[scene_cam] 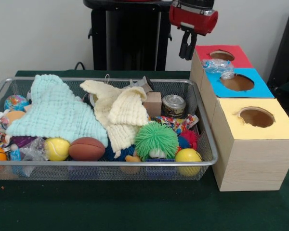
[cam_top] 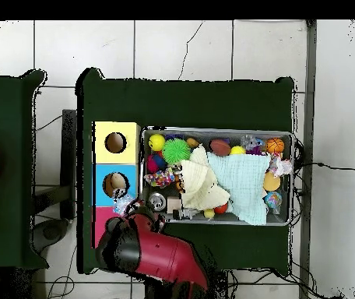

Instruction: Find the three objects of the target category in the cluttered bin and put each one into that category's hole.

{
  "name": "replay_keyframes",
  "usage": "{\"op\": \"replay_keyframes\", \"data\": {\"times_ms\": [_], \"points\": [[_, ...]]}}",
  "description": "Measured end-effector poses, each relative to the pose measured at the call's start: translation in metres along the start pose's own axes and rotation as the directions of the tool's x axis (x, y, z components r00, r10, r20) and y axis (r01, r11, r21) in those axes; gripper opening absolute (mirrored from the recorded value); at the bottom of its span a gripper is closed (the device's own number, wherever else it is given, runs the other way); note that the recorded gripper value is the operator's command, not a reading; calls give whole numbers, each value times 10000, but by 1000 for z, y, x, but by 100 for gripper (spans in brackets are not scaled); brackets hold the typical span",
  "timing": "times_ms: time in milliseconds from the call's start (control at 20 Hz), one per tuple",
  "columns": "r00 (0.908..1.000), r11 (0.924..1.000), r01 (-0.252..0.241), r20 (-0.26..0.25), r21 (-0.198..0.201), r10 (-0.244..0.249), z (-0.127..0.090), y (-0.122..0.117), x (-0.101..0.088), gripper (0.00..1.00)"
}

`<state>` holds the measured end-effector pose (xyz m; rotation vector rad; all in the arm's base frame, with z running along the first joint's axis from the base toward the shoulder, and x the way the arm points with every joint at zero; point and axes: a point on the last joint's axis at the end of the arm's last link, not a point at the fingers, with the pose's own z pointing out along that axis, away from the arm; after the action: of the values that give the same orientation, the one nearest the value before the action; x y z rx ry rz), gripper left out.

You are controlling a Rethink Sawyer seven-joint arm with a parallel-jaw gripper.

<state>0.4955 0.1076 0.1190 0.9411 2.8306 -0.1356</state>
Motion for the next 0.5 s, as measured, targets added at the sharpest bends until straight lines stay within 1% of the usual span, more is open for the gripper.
{"op": "replay_keyframes", "data": {"times_ms": [150,350,500], "points": [[10000,10000,80,-10,24,-80,1,-1,1,0],[9995,9996,294,-73,36,-294,3,5,10,0],[9984,9985,551,-120,41,-550,5,12,21,0]]}}
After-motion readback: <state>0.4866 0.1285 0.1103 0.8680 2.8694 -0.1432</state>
